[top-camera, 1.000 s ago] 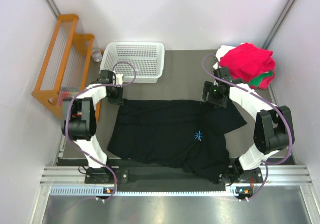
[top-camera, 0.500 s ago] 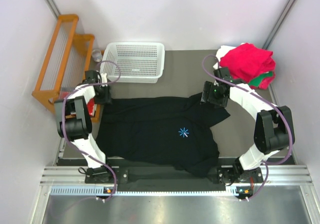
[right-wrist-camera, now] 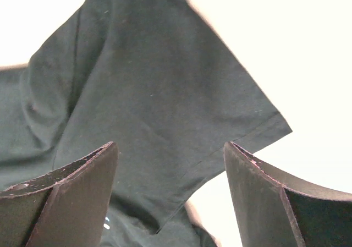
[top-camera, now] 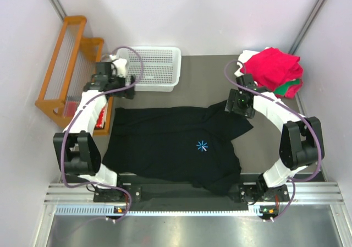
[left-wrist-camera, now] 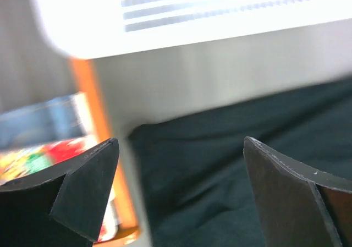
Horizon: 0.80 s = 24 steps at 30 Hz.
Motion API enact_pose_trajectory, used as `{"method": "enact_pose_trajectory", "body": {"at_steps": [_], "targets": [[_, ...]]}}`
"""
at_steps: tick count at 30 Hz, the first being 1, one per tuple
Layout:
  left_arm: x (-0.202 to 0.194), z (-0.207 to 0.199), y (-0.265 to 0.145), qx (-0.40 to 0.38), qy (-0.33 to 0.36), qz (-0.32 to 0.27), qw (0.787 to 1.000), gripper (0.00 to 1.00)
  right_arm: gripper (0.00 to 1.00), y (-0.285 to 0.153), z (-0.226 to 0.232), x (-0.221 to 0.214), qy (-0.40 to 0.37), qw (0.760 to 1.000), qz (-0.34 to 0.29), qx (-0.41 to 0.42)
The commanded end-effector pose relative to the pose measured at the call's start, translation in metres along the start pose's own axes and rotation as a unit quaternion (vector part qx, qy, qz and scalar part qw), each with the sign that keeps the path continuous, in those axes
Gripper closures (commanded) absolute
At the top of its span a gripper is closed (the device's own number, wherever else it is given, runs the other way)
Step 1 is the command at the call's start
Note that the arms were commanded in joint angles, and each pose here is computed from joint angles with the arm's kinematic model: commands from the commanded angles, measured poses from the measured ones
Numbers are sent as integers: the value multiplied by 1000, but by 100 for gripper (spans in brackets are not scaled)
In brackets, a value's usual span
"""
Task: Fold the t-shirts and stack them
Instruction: Fold the tshirt
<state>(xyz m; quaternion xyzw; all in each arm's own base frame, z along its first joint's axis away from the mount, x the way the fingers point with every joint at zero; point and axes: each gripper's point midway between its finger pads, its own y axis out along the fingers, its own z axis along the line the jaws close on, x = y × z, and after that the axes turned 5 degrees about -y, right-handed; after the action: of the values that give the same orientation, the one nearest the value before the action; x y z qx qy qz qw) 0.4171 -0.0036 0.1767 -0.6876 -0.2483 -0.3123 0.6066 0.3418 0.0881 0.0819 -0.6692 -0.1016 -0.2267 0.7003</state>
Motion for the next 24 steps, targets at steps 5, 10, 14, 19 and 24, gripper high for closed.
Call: {"method": "enact_pose_trajectory", "body": {"at_steps": [5,10,14,19,24], "targets": [[-46,-86,45,-77,71,93,990,1,23,-1,-33,2,48,997,-7,-55],[-60,-102,73,-83,82,126,985,1,23,-5,-42,-6,65,996,-1,-57],[-70,-104,84,-81,79,148,982,1,23,-9,-30,-32,59,998,23,-15],[-77,-106,85,-81,80,153,982,1,23,-4,-4,-89,11,996,79,27],[-78,-109,81,-84,83,158,981,1,23,1,-8,-117,-3,995,95,9]]}}
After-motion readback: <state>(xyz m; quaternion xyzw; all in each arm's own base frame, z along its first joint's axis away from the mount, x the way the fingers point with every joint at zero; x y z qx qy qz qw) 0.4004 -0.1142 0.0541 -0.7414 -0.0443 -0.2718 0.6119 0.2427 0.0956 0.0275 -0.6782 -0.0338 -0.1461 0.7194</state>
